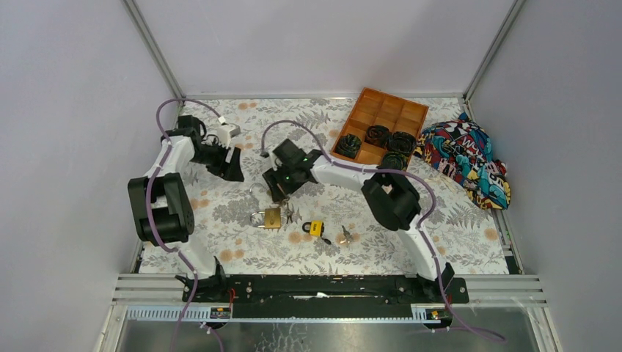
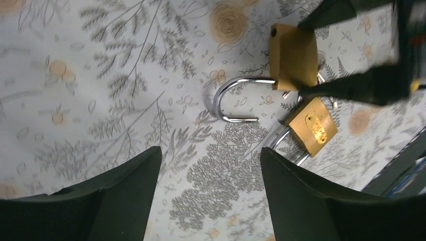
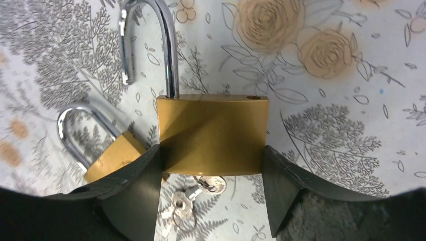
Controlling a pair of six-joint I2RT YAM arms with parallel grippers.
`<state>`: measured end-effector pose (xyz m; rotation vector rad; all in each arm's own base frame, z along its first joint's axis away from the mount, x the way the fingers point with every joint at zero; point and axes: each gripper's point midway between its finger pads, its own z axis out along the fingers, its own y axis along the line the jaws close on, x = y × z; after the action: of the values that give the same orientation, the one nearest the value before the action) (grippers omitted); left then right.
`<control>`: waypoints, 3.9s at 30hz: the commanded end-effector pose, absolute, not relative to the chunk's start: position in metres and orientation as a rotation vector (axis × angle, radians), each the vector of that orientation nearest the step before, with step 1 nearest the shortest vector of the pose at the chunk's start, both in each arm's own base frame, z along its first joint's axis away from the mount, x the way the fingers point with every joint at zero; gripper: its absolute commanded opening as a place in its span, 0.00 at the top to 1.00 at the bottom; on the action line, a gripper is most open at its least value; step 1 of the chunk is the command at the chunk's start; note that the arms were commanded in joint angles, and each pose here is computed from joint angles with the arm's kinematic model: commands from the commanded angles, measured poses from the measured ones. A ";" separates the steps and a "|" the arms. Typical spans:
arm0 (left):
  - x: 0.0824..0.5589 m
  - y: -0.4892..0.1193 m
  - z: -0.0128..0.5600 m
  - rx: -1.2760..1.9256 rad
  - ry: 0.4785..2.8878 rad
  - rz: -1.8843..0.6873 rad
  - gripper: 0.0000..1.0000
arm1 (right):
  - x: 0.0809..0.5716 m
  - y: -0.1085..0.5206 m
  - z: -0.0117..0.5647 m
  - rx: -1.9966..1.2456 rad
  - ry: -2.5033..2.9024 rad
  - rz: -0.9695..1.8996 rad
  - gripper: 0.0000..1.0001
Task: Lock with the key
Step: Pick up the lock from the center of the board, then lock the lock.
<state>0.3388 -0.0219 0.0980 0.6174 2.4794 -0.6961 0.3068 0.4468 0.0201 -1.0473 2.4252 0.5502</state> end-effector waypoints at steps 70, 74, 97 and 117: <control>0.159 -0.181 0.392 1.033 1.303 -0.834 1.00 | 0.158 0.365 0.348 -0.916 1.124 1.421 0.00; 0.156 -0.184 0.399 1.012 1.294 -0.891 1.00 | 0.158 0.370 0.346 -0.920 1.133 1.459 0.00; 0.151 -0.191 0.392 1.021 1.282 -0.976 1.00 | 0.157 0.394 0.364 -0.890 1.004 1.663 0.42; 0.158 -0.192 0.358 0.980 1.535 -1.099 0.33 | 0.148 0.351 0.383 -1.014 1.145 1.507 1.00</control>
<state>0.1602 -0.1915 0.3611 0.9482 1.4974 -1.0889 0.1587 0.3697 0.3357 -0.9189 1.2479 1.6396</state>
